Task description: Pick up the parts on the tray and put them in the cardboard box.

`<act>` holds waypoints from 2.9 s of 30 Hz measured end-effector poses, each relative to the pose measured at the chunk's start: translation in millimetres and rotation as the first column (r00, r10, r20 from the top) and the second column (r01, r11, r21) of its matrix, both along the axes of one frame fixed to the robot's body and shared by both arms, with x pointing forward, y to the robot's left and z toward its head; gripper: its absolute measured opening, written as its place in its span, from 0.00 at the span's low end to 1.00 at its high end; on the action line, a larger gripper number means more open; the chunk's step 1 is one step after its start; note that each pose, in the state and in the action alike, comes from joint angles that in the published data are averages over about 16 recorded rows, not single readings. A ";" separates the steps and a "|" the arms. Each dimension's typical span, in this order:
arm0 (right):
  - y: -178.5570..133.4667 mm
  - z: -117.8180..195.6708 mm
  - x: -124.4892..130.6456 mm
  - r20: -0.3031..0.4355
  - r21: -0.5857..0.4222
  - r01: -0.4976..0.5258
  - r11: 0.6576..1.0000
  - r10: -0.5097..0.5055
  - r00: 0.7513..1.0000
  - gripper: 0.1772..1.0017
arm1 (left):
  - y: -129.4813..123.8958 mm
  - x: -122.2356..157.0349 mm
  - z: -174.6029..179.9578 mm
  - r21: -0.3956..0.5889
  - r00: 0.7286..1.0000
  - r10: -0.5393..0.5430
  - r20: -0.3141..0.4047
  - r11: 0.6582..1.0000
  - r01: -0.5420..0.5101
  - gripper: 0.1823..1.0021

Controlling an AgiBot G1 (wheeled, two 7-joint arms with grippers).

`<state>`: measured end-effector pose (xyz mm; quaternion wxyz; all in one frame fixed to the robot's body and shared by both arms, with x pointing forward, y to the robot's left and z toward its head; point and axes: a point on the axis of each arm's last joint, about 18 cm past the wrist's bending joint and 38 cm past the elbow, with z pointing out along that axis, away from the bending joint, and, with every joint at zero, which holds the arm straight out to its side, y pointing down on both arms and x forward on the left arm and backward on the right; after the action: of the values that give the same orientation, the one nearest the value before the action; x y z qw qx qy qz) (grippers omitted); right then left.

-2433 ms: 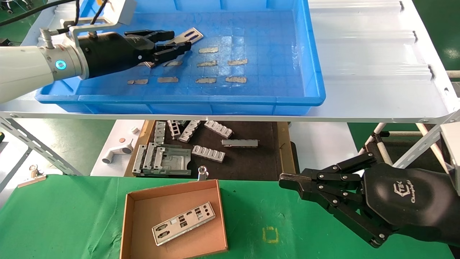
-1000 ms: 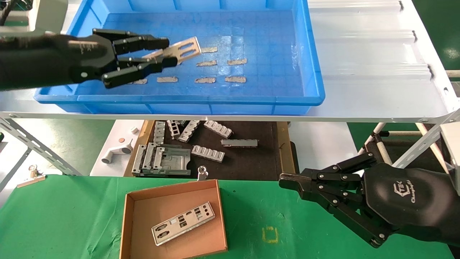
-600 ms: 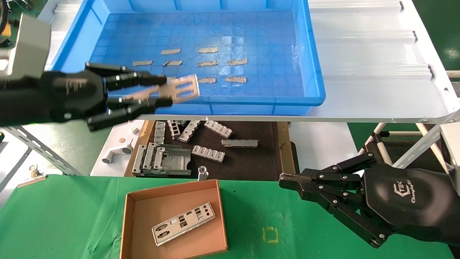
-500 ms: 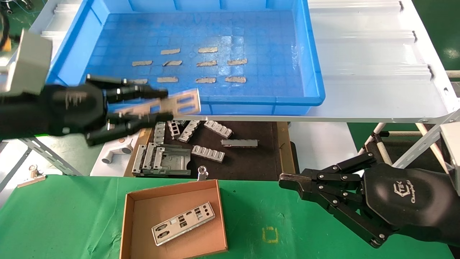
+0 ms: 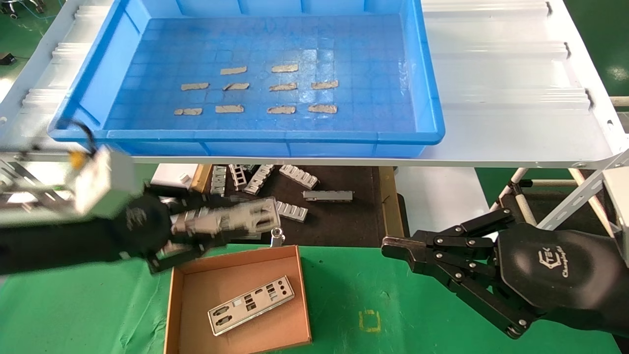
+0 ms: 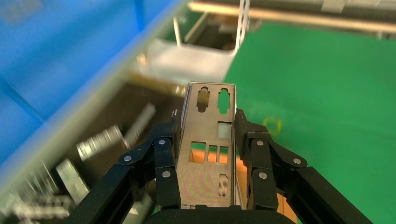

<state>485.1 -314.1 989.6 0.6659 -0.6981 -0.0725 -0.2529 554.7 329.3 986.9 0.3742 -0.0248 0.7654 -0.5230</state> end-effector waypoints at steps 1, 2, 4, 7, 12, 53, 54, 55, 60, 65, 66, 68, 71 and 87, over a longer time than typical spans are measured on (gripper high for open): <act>0.0 0.0 0.0 0.000 0.000 0.000 1.000 0.000 1.000 0.02 | -1.5 2.8 -7.1 0.002 1.000 0.014 -0.008 1.000 -0.014 0.31; 0.0 0.0 0.0 0.000 0.000 0.000 1.000 0.000 1.000 0.02 | -2.9 5.6 -14.2 0.005 0.999 0.029 -0.016 1.000 -0.029 0.31; 0.0 0.0 0.0 0.000 0.000 0.000 1.000 0.000 1.000 0.02 | -5.5 11.3 -28.0 0.010 0.998 0.056 -0.029 0.998 -0.055 0.31; 0.0 0.0 0.0 0.000 0.000 0.000 1.000 0.000 1.000 0.02 | -9.8 18.7 -47.6 0.017 0.995 0.086 -0.050 0.996 -0.085 0.31; 0.0 0.0 0.0 0.000 0.000 0.000 1.000 0.000 1.000 0.02 | -16.6 27.9 -76.1 0.032 0.990 0.115 -0.081 0.993 -0.113 0.31; 0.0 0.0 0.0 0.000 0.000 0.000 1.000 0.000 1.000 0.02 | -39.5 46.6 -157.9 0.087 0.968 0.183 -0.172 0.982 -0.170 0.31; 0.0 0.0 0.0 0.000 0.000 0.000 1.000 0.000 1.000 0.02 | -39.7 46.6 -158.2 0.087 0.968 0.184 -0.173 0.981 -0.171 0.31; 0.0 0.0 0.0 0.000 0.000 0.000 1.000 0.000 1.000 0.02 | -39.9 46.6 -158.5 0.088 0.967 0.184 -0.174 0.981 -0.171 0.31; 0.0 0.0 0.0 0.000 0.000 0.000 1.000 0.000 1.000 0.02 | -41.0 46.6 -160.2 0.088 0.966 0.185 -0.180 0.981 -0.171 0.31; 0.0 0.0 0.0 0.000 0.000 0.000 1.000 0.000 1.000 0.02 | -42.2 46.7 -160.9 0.086 0.965 0.185 -0.183 0.981 -0.172 0.31; 0.0 0.0 0.0 0.000 0.000 0.000 1.000 0.000 1.000 0.02 | -42.5 46.7 -161.0 0.086 0.965 0.185 -0.184 0.981 -0.172 0.31; 0.0 0.0 0.0 0.000 0.000 0.000 1.000 0.000 1.000 0.02 | -43.0 46.8 -161.0 0.084 0.965 0.185 -0.184 0.982 -0.172 0.31; 0.0 0.0 0.0 0.000 0.000 0.000 1.000 0.000 1.000 0.02 | -43.7 47.0 -161.0 0.082 0.965 0.185 -0.184 0.982 -0.172 0.31; 0.0 0.0 0.0 0.000 0.000 0.000 1.000 0.000 1.000 0.02 | -44.1 46.8 -161.7 0.078 0.964 0.186 -0.191 0.982 -0.174 0.34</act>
<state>485.1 -314.1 989.6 0.6659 -0.6981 -0.0725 -0.2529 601.5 285.1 825.2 0.3431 -0.1345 0.8089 -0.4582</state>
